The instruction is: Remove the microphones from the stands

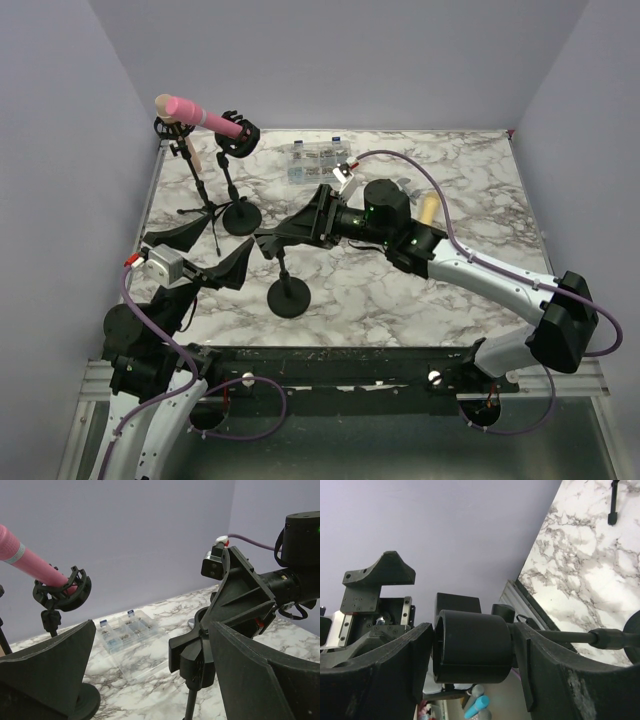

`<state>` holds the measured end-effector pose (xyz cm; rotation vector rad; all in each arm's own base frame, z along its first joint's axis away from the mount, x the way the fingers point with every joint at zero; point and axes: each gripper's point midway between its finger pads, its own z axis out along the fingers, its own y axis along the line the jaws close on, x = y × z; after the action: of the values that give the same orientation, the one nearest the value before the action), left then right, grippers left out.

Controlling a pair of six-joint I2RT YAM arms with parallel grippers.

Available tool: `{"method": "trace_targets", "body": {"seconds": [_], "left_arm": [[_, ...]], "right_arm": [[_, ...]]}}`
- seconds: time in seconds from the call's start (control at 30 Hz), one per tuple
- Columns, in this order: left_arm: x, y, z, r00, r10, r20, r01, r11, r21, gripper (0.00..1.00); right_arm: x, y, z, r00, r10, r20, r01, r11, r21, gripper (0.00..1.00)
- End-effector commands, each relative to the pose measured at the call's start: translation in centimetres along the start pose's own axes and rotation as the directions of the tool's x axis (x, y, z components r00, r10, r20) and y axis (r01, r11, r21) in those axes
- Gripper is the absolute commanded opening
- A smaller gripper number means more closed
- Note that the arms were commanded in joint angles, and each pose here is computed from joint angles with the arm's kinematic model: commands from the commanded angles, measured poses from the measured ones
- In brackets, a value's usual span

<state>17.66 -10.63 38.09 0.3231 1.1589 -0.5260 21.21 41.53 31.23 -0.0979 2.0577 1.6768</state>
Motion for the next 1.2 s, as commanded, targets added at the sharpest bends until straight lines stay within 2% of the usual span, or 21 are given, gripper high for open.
{"method": "trace_targets", "body": {"seconds": [0.0, 0.07, 0.13, 0.27, 0.57, 0.73, 1.0, 1.17], "left_arm": [[-0.5, -0.2, -0.1, 1.000, -0.002, 0.025, 0.002, 1.000, 0.006, 0.99], [-0.5, -0.2, 0.0, 1.000, -0.003, 0.023, 0.003, 1.000, 0.006, 0.99], [-0.4, -0.2, 0.0, 1.000, -0.005, 0.022, 0.004, 1.000, 0.006, 0.99], [-0.4, -0.2, 0.1, 1.000, -0.006, 0.017, 0.006, 1.000, 0.011, 0.99], [-0.2, -0.2, 0.2, 1.000, -0.009, 0.013, 0.009, 1.000, 0.007, 0.99], [0.0, -0.2, 0.3, 1.000, -0.012, 0.005, 0.012, 1.000, 0.011, 0.99], [0.2, -0.2, 0.4, 1.000, -0.016, -0.003, 0.016, 1.000, 0.014, 0.99], [0.3, -0.2, 0.5, 1.000, -0.018, -0.007, 0.018, 1.000, 0.016, 0.99]], "right_arm": [[0.0, -0.6, 0.6, 1.000, -0.017, 0.018, 0.017, 1.000, 0.021, 0.69], [0.6, -1.6, 0.5, 1.000, -0.011, 0.005, 0.011, 0.999, 0.043, 0.67], [1.3, -3.0, 0.5, 1.000, 0.000, -0.008, 0.001, 0.997, 0.071, 0.59], [3.0, -5.9, 0.4, 0.999, 0.022, -0.043, -0.016, 0.991, 0.136, 0.51], [6.9, -13.4, -0.3, 0.994, 0.058, -0.095, -0.029, 0.958, 0.284, 0.49], [10.0, -17.3, 0.5, 0.977, 0.136, -0.161, -0.084, 0.953, 0.293, 0.44], [10.9, -18.9, 1.0, 0.974, 0.143, -0.178, -0.084, 0.949, 0.304, 0.43], [10.8, -18.2, 1.2, 0.973, 0.141, -0.183, -0.088, 0.959, 0.271, 0.42]]}}
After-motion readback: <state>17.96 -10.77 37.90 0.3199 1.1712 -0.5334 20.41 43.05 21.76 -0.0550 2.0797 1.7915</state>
